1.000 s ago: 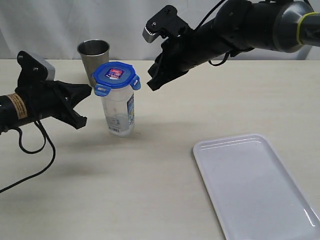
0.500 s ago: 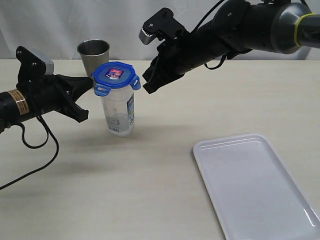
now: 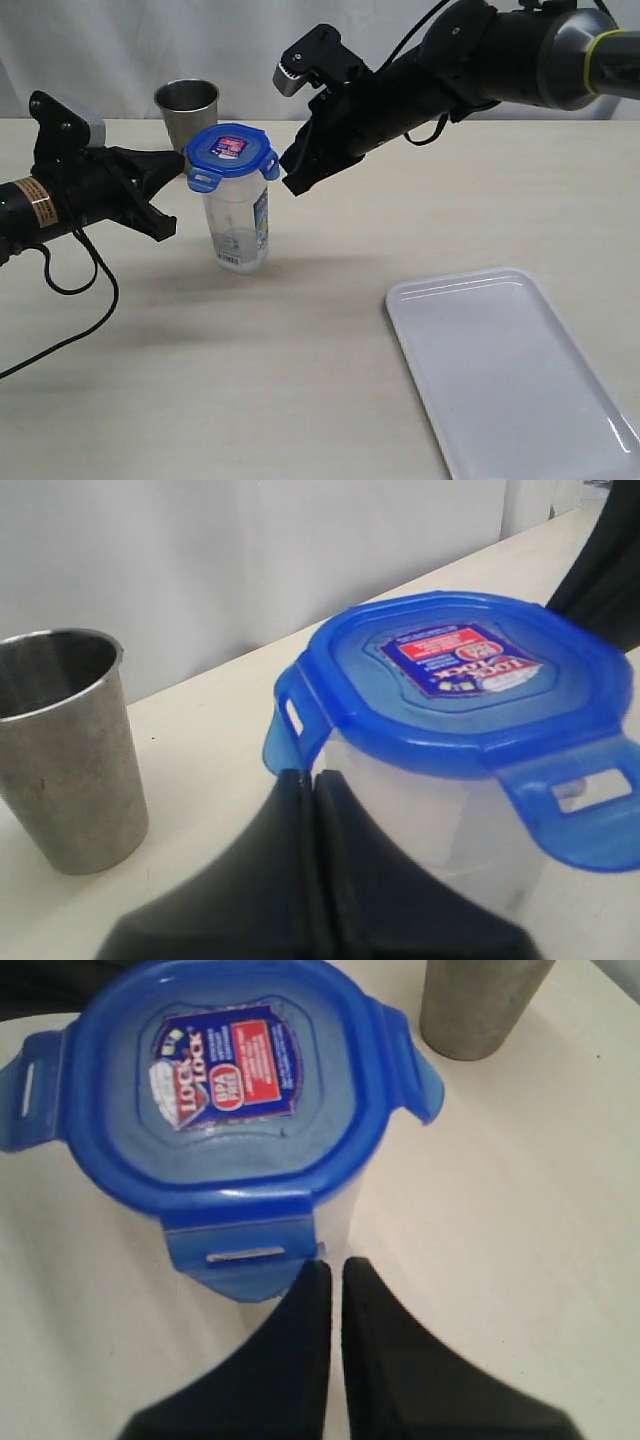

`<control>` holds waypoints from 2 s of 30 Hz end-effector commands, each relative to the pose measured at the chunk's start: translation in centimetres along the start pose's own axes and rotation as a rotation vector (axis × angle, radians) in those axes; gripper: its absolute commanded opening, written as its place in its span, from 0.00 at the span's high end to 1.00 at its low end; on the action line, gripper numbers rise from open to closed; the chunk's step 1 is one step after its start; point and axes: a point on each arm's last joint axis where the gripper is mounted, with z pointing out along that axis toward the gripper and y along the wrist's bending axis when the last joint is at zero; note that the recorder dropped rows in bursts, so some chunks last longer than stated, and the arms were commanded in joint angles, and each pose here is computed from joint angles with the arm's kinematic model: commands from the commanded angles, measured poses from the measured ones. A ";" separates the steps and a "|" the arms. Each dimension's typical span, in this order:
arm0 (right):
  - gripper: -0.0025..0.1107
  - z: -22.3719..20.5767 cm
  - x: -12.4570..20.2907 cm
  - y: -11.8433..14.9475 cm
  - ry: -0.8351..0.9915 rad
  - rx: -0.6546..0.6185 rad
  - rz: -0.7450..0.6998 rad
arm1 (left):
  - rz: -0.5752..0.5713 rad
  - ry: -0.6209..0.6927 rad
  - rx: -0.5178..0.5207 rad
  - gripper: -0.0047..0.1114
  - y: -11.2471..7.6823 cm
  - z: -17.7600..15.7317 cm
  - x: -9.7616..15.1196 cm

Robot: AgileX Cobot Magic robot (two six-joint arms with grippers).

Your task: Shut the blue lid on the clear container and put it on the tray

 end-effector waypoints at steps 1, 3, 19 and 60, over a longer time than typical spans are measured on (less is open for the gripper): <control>0.94 0.4 -0.4 0.9 -0.011 -0.013 -0.027 | -0.002 -0.020 -0.005 0.96 0.1 0.1 -0.2; 0.94 0.4 -0.4 0.9 -0.013 -0.010 -0.030 | -0.002 -0.021 -0.003 0.96 0.0 0.1 -0.3; 0.94 0.3 0.7 0.2 0.107 0.065 -0.034 | -0.066 0.064 -0.014 0.96 -0.2 -0.2 0.9; 0.94 -3.9 0.6 -1.7 0.107 0.112 0.025 | -0.053 -0.005 0.062 0.21 -4.0 2.2 5.6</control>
